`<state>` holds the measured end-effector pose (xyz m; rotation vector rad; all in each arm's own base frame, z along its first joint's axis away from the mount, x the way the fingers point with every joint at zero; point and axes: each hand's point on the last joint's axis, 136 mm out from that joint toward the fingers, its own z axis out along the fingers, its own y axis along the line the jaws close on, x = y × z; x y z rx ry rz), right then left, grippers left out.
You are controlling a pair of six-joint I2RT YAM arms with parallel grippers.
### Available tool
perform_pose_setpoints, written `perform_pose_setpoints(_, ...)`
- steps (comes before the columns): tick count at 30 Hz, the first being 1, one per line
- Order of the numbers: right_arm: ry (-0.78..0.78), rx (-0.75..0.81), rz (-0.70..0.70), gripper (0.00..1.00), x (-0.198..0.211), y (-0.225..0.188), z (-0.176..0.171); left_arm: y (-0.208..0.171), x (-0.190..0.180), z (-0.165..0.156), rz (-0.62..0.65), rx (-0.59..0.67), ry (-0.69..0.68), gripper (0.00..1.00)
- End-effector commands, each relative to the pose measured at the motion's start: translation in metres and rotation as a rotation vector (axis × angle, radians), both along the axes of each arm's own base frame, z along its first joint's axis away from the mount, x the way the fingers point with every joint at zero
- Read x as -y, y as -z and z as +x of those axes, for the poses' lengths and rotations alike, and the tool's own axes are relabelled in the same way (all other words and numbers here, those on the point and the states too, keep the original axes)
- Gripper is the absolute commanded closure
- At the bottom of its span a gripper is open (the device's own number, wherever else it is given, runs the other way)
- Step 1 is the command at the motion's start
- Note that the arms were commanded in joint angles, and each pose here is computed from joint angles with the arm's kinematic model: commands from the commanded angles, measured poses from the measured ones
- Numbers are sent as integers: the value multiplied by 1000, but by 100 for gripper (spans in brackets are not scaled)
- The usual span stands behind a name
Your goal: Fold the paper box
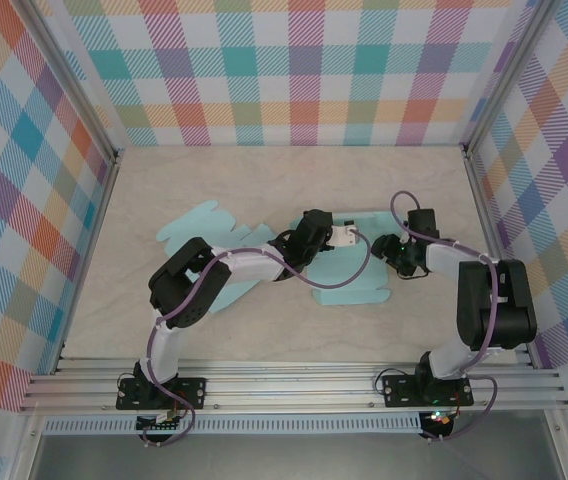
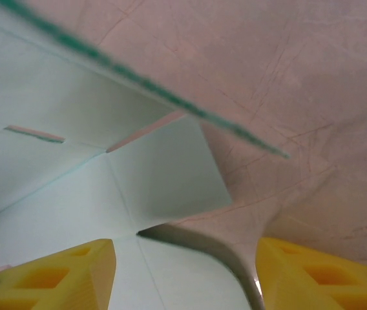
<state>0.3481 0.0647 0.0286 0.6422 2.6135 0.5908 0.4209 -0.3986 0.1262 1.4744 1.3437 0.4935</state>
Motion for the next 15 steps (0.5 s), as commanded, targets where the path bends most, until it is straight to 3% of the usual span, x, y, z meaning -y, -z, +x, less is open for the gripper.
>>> perform_pose_setpoints(1,14,36,12,39,1,-4,17,-20,-1,-3,-51,9,7,100)
perform_pose_setpoints(7,0,57,75,40,-9,0,27,-20,0,-3,-62,5,10,100)
perform_pose_setpoints(15,-37,150,133,49,-20,-17,32,-16,1,-1,-53,1,8,100)
